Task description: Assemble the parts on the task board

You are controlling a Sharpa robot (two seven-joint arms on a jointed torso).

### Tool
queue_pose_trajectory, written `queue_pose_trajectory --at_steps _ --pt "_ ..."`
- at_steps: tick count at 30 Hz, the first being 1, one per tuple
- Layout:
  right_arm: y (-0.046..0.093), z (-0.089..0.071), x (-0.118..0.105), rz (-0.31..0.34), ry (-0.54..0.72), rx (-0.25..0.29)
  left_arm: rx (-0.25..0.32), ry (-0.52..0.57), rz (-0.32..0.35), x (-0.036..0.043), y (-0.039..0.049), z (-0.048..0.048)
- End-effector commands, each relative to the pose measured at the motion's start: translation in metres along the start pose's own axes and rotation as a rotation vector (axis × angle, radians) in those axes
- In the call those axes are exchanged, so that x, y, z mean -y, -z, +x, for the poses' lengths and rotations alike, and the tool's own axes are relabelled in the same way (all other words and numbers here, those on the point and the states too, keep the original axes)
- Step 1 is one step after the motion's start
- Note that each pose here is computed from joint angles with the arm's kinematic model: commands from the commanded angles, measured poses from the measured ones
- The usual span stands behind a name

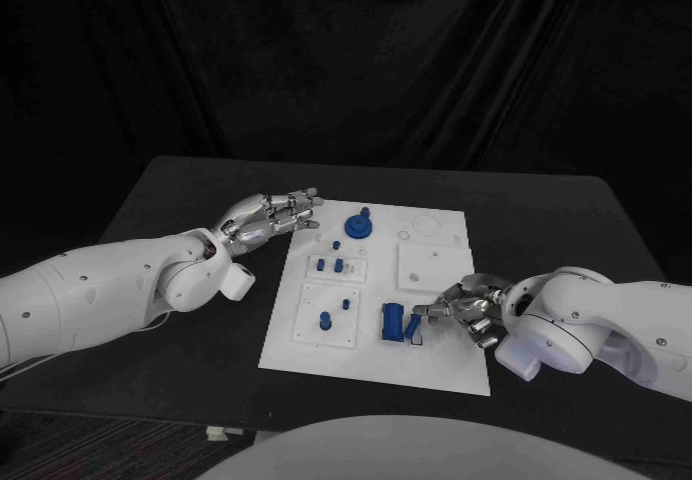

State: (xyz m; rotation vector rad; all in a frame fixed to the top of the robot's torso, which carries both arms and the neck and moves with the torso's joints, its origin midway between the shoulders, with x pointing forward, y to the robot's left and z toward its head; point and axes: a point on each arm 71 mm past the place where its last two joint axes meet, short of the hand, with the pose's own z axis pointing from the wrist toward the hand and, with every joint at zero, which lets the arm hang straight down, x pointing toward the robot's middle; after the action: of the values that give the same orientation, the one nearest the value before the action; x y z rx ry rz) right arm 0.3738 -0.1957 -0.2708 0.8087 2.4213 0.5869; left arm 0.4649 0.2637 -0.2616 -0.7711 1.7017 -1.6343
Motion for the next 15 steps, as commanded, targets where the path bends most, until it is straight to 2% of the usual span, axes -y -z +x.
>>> queue_pose_trajectory --at_steps 1,7,15 --pt "0.0003 -0.0017 -0.0008 0.006 0.113 0.03 -0.007 0.014 0.01 0.0005 -0.0006 0.0016" --pt "-0.0015 -0.0025 -0.002 0.014 0.184 0.048 -0.008 0.014 0.008 0.0003 -0.0008 0.0016" --pt "-0.0046 -0.0012 -0.004 0.025 0.221 0.041 -0.01 0.015 0.006 0.0 -0.0014 0.0021"
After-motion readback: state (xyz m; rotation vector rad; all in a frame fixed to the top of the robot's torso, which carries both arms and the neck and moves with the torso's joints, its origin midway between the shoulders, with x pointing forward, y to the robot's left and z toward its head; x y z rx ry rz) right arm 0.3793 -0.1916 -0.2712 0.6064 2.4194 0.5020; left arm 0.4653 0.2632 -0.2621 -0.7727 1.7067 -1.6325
